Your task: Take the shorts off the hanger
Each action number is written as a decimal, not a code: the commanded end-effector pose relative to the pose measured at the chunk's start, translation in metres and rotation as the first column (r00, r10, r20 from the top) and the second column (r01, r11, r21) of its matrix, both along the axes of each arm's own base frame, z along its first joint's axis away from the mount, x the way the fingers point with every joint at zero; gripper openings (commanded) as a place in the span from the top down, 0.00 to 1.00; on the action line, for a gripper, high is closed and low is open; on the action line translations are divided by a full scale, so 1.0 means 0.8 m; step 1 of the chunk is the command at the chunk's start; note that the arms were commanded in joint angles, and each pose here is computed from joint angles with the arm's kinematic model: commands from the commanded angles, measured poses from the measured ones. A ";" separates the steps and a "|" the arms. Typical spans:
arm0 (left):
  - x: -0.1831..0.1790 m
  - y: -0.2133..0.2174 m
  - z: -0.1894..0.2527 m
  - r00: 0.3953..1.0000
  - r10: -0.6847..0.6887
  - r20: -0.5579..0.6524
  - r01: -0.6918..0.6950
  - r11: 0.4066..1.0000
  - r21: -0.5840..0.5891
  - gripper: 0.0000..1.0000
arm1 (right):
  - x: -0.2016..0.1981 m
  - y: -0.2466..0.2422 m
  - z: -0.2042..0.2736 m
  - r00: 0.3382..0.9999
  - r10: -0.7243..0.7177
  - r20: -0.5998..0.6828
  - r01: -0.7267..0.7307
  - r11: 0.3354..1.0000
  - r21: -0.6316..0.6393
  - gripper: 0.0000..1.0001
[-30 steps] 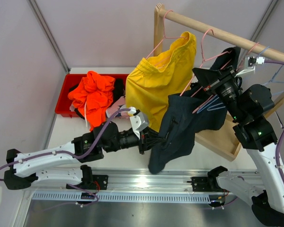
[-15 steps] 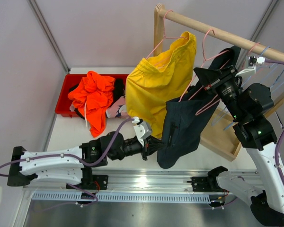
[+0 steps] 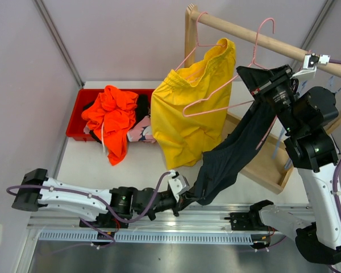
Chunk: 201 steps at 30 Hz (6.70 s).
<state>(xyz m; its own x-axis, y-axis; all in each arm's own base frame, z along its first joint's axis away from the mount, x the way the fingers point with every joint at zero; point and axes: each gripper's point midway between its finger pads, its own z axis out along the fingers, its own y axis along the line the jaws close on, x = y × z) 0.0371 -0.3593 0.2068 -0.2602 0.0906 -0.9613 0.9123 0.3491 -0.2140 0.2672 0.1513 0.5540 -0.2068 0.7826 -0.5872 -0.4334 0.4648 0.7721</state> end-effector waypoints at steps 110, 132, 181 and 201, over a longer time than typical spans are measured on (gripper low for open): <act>0.384 0.503 0.553 -0.177 0.932 0.317 -0.927 -0.050 -0.373 1.00 | -0.058 -0.027 -0.256 0.952 -0.033 -0.305 0.009 0.997 -0.080 0.01; 0.528 0.518 0.168 0.035 0.999 0.030 -0.976 0.028 0.214 0.01 | -0.188 0.031 -0.016 0.795 0.432 0.426 -0.334 0.898 -0.287 0.01; 0.360 0.434 0.080 0.310 0.950 -0.044 -0.939 0.313 0.140 0.01 | -0.063 0.151 0.103 0.786 0.390 0.480 -0.315 0.920 -0.232 0.07; 0.353 0.420 0.091 0.354 0.934 -0.044 -0.928 0.357 0.108 0.01 | 0.093 0.184 -0.024 0.965 0.157 0.210 -0.097 0.958 -0.270 0.10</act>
